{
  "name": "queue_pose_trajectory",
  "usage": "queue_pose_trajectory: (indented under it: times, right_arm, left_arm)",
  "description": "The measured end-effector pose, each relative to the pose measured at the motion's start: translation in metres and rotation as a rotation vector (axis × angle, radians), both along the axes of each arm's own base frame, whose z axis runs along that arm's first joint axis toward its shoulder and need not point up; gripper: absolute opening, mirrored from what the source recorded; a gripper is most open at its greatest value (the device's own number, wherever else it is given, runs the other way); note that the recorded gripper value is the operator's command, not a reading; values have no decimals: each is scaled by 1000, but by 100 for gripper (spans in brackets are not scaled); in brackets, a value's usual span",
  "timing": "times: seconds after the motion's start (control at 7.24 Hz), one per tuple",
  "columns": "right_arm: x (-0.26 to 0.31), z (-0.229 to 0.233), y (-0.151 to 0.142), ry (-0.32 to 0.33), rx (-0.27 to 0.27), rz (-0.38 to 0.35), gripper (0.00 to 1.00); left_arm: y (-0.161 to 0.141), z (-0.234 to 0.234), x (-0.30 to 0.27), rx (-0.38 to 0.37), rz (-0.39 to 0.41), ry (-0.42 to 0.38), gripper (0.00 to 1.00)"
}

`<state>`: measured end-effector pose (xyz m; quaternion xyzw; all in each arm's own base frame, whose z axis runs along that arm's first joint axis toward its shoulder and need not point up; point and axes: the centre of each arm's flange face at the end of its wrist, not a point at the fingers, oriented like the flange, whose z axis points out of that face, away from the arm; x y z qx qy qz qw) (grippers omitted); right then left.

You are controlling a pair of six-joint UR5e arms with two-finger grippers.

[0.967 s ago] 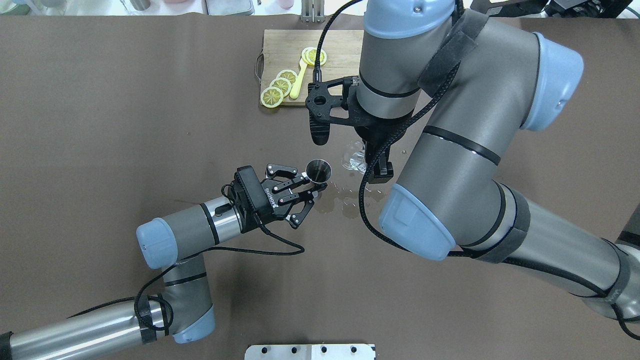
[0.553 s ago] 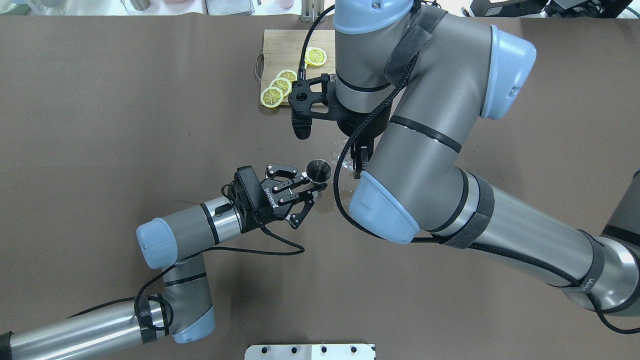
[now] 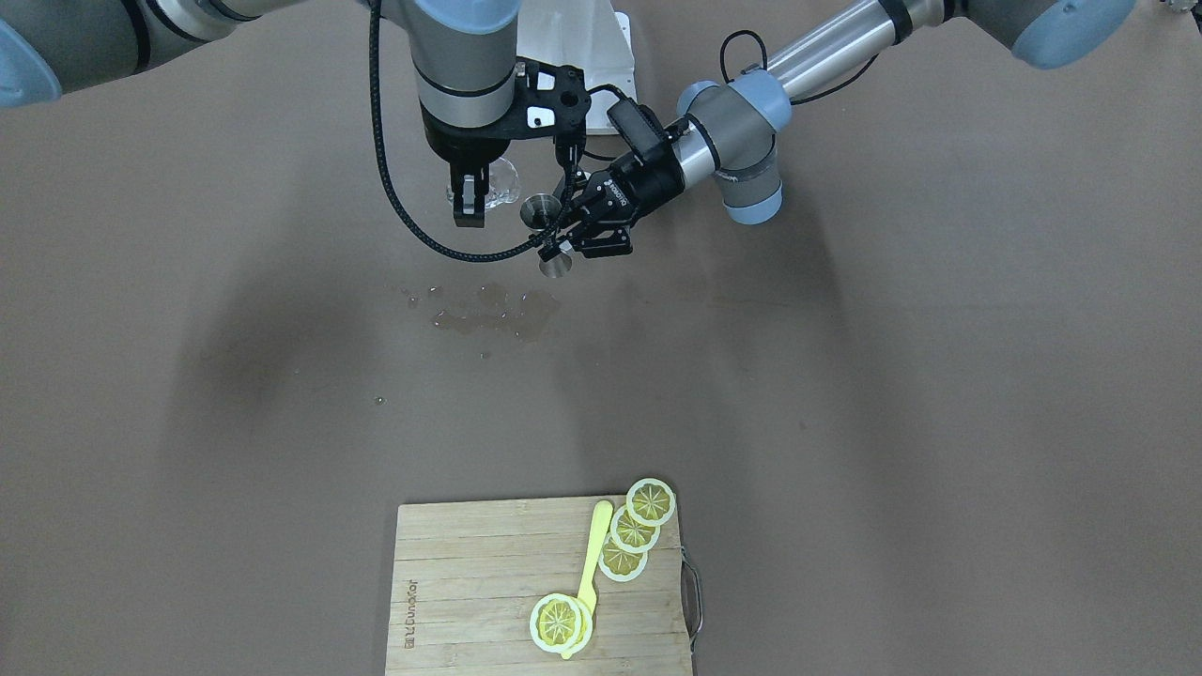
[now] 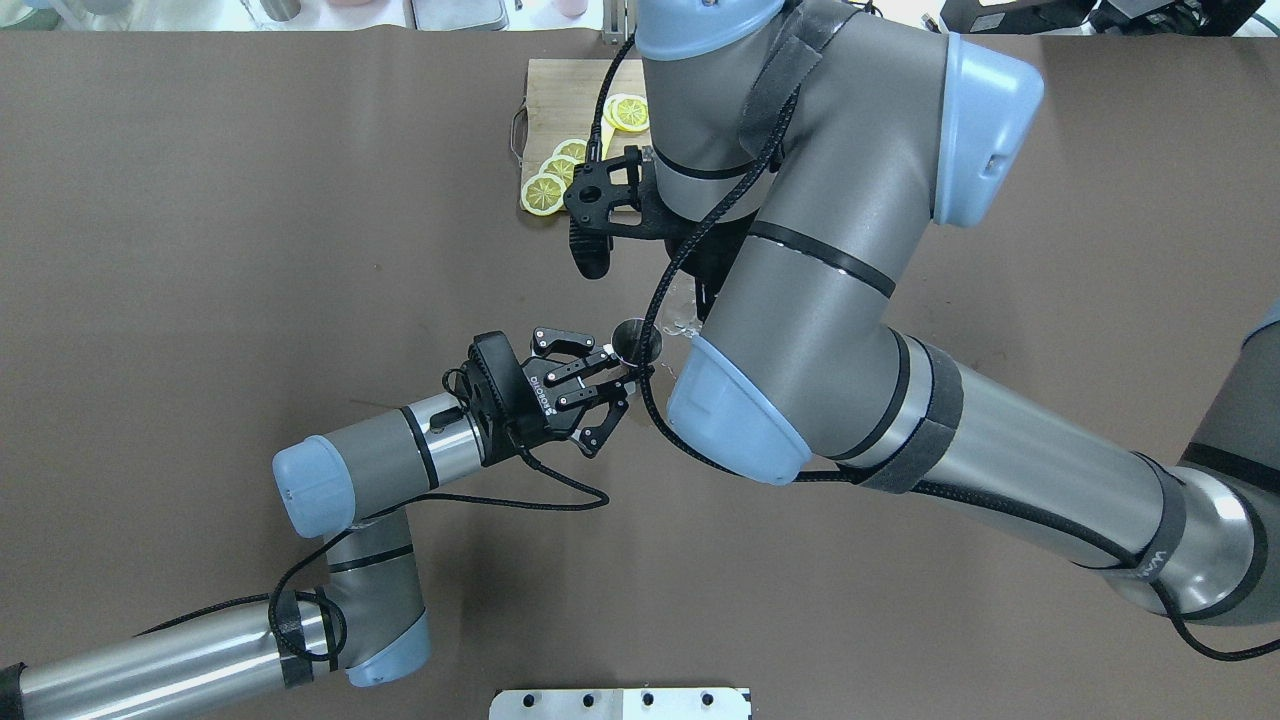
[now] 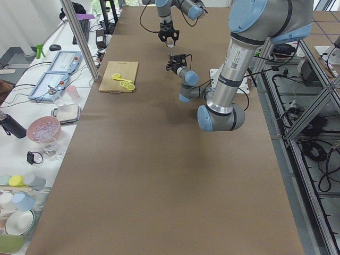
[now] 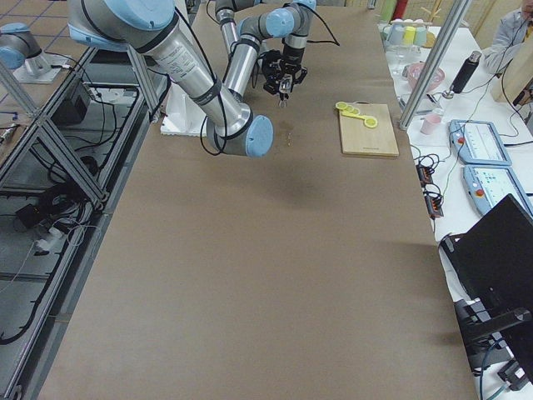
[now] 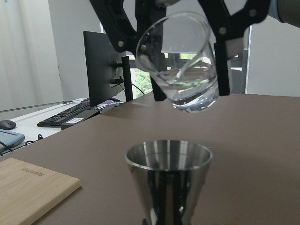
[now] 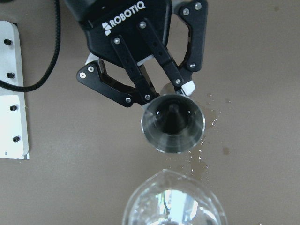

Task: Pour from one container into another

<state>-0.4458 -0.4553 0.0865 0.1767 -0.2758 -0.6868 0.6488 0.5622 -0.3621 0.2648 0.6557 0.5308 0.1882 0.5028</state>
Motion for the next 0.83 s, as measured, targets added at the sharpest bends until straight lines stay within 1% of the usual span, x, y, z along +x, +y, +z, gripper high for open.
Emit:
queue_pose_trajectory:
  times: [0.28,0.69,0.83]
  right_arm:
    - [-4,-5,8,27,12,-12,0]
    - [-10,-7,14,43,80,-65,0]
    - [-11,-6,14,49,91,-70,0]
  left_arm:
    - [0,0,0,0,0,0,0]
    - [0,0,0,0,0,0,0]
    - [0,0,0,0,0,0,0]
